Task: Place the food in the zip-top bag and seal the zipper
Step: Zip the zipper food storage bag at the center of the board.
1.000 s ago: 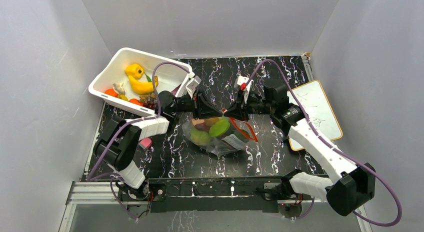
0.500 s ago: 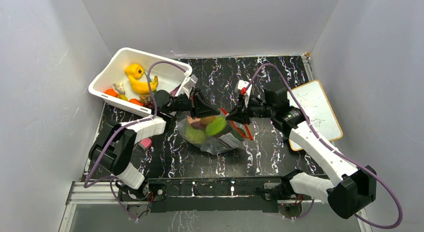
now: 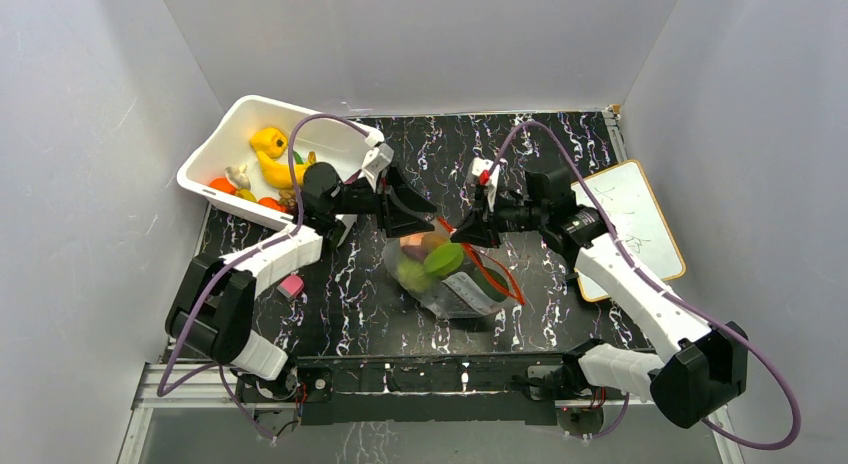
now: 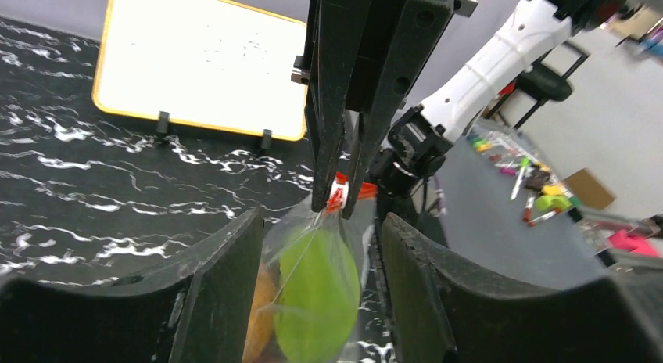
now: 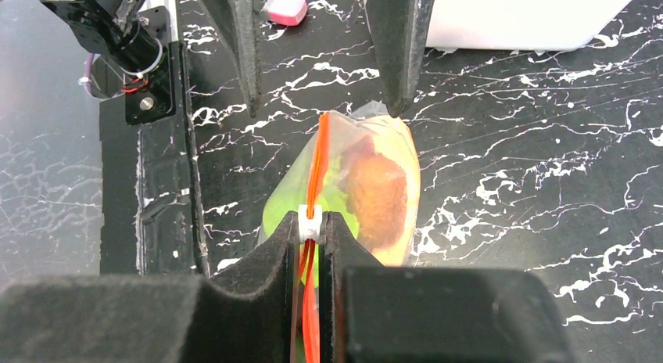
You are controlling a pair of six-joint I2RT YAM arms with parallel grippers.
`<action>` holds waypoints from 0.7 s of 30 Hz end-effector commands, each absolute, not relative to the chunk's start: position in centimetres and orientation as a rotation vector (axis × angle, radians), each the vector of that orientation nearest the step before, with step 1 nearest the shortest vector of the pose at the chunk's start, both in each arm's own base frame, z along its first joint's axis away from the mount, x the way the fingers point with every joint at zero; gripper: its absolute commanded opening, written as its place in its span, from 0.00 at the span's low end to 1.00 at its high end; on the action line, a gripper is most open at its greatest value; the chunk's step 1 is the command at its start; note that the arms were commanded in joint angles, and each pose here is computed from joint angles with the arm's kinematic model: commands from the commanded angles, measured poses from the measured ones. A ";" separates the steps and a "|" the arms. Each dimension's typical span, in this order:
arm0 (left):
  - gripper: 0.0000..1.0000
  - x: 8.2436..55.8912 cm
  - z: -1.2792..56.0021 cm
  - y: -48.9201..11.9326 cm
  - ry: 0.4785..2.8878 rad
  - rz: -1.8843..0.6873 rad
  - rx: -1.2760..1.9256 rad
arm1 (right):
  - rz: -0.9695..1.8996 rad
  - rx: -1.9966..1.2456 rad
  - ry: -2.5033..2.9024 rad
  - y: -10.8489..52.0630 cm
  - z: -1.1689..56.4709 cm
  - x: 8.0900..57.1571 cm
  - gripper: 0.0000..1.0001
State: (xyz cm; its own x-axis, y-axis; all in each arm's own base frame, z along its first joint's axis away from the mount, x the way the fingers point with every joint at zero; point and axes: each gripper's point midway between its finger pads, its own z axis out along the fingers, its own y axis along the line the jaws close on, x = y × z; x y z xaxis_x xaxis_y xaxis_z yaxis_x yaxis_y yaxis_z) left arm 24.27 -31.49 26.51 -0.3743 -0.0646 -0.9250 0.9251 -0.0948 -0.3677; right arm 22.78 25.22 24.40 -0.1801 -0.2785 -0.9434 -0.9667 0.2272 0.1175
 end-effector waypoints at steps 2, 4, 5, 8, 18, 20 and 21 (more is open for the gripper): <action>0.57 23.9 27.5 -31.2 1.310 -1.492 1.185 | 1.000 -1.229 1.448 26.3 29.8 23.5 0.00; 0.57 23.8 27.3 -31.3 1.310 -1.504 1.206 | 1.011 -1.235 1.437 26.5 30.1 23.6 0.00; 0.57 23.8 27.2 -31.4 1.310 -1.508 1.210 | 1.017 -1.240 1.430 26.6 30.2 23.6 0.00; 0.56 23.9 26.9 -31.5 1.308 -1.520 1.218 | 1.025 -1.245 1.421 26.8 30.5 23.6 0.00; 0.44 23.8 28.5 -31.9 1.224 -1.575 1.233 | 1.053 -1.242 1.421 27.2 30.6 24.0 0.00; 0.43 23.9 28.8 -32.0 1.214 -1.577 1.230 | 1.054 -1.241 1.423 27.3 30.6 24.1 0.00; 0.43 23.9 29.0 -32.0 1.211 -1.576 1.225 | 1.056 -1.241 1.423 27.3 30.6 24.1 0.00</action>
State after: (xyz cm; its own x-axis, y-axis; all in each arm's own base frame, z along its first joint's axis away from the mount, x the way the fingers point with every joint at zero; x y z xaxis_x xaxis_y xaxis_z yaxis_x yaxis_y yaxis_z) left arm 24.18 -31.86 25.98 -0.3276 0.0249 -0.9445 0.9271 -0.1842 -0.3264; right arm 23.68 26.60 26.00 -0.1728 -0.2645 -0.9488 -0.9785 0.1564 0.1346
